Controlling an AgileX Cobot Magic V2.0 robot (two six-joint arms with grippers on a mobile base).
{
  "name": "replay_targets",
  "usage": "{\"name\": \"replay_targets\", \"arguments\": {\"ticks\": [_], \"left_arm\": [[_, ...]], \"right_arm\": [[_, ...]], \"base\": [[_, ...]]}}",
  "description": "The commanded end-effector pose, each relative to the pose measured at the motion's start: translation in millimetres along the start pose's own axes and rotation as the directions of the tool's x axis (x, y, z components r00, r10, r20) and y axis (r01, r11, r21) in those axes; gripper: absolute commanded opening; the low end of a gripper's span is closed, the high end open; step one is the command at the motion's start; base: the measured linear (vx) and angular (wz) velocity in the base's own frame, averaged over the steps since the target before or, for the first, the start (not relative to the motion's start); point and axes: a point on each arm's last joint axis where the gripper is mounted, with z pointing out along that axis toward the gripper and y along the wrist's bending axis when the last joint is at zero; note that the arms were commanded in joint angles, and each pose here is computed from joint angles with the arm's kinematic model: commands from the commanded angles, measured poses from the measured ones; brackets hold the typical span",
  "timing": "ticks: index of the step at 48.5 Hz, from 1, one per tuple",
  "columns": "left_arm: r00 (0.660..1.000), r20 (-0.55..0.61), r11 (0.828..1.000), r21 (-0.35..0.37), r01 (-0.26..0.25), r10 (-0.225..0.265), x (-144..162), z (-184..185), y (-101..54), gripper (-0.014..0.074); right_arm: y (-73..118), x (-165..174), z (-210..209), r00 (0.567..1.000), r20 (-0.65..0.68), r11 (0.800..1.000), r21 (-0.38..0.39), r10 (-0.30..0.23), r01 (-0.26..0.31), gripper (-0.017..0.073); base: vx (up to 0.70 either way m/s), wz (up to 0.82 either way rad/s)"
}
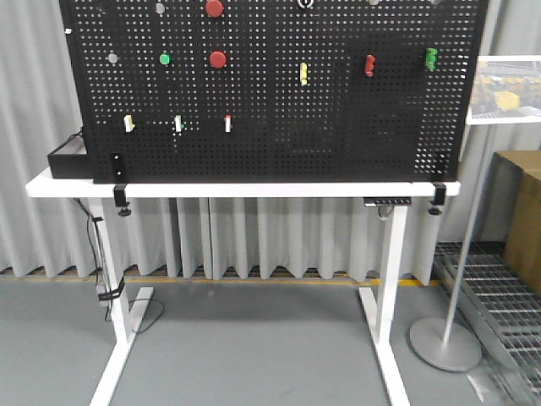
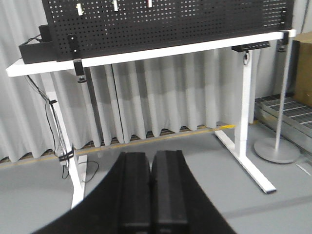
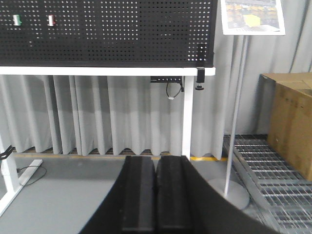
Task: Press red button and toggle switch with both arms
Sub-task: 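Drive the base forward up to the black pegboard table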
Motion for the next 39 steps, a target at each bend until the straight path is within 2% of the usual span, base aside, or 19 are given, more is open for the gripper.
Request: {"name": "replay_targets", "arguments": {"ticks": [1,39], "left_arm": [[0.998,0.064,1.000,-0.016,0.012,-0.011,3.0,0.5,1.0,0.0001],[0.998,0.064,1.000,-0.016,0.012,-0.011,3.0,0.5,1.0,0.0001]], "right_arm": [[-0.4,-4.6,-1.0,0.996,0.088,1.000,0.007,-0.002,0.002,-0.0003],[-0.4,-4.6,-1.0,0.996,0.088,1.000,0.007,-0.002,0.002,-0.0003]], "base": [[0.47,0.01],[0.46,0.02]]}}
